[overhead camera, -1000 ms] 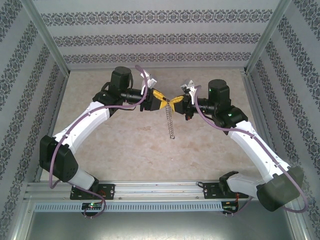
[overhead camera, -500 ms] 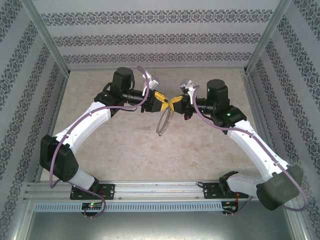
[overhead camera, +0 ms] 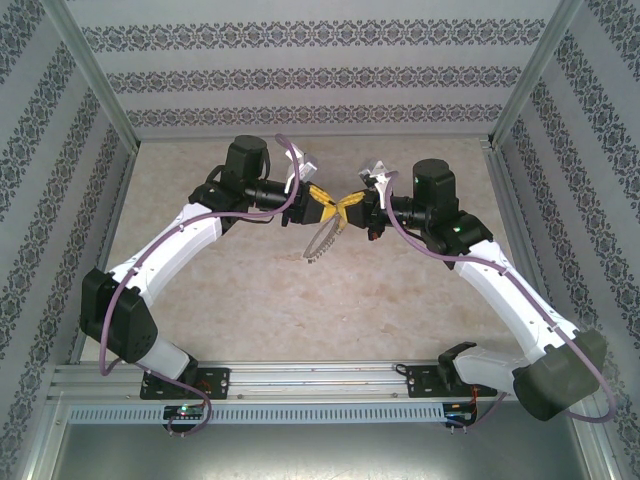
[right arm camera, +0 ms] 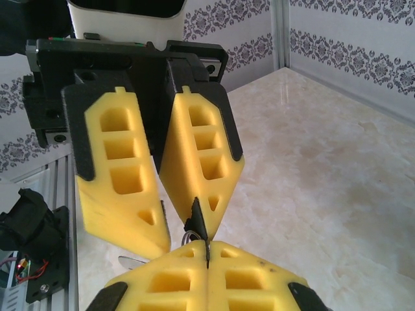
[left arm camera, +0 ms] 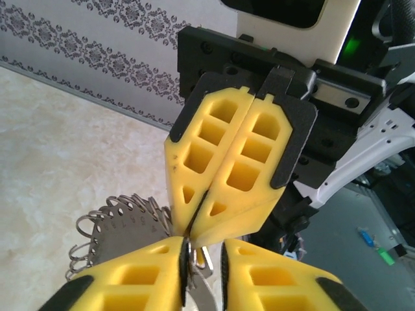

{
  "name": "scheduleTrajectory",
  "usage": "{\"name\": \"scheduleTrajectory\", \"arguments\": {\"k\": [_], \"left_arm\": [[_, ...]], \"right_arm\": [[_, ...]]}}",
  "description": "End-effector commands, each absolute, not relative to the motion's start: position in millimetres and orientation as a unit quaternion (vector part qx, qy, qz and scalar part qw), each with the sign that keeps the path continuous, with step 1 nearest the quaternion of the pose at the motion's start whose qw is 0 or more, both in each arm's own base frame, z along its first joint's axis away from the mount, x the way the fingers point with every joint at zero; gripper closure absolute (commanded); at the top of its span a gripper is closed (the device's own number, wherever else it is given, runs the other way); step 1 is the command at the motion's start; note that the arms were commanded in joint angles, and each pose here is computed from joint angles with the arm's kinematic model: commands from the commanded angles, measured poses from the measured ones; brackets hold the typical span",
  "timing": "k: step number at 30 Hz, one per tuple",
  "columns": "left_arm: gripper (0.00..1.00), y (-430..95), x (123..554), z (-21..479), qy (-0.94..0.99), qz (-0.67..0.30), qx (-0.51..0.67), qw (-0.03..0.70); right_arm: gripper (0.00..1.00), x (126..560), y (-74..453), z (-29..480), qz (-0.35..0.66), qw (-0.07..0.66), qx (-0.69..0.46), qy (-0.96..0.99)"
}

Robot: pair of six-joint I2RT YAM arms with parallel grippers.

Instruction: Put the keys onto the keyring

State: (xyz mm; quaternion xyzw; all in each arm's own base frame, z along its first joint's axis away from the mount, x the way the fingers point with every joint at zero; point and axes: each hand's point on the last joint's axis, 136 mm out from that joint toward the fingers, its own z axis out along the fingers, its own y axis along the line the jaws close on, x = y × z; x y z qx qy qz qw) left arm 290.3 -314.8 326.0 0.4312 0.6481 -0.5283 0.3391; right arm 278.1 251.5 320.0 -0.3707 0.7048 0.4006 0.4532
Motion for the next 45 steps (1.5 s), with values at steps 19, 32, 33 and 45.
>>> {"name": "scheduleTrajectory", "arguments": {"k": [19, 32, 33, 45], "left_arm": [[1.00, -320, 288, 321, 0.641, -0.526, 0.432, 0.354], [1.00, -317, 290, 345, 0.623, -0.526, 0.415, 0.404], [1.00, -317, 290, 347, 0.623, -0.525, 0.414, 0.406], [1.00, -315, 289, 349, 0.623, -0.523, 0.412, 0.410]], "right_arm": [[0.62, 289, 229, 360, 0.389, 0.522, -0.324, 0.686], [0.49, 282, 190, 333, 0.383, 0.578, -0.212, 0.689], [0.49, 279, 194, 332, 0.394, 0.574, -0.217, 0.684], [0.50, 263, 228, 337, 0.433, 0.556, -0.272, 0.655]]}}
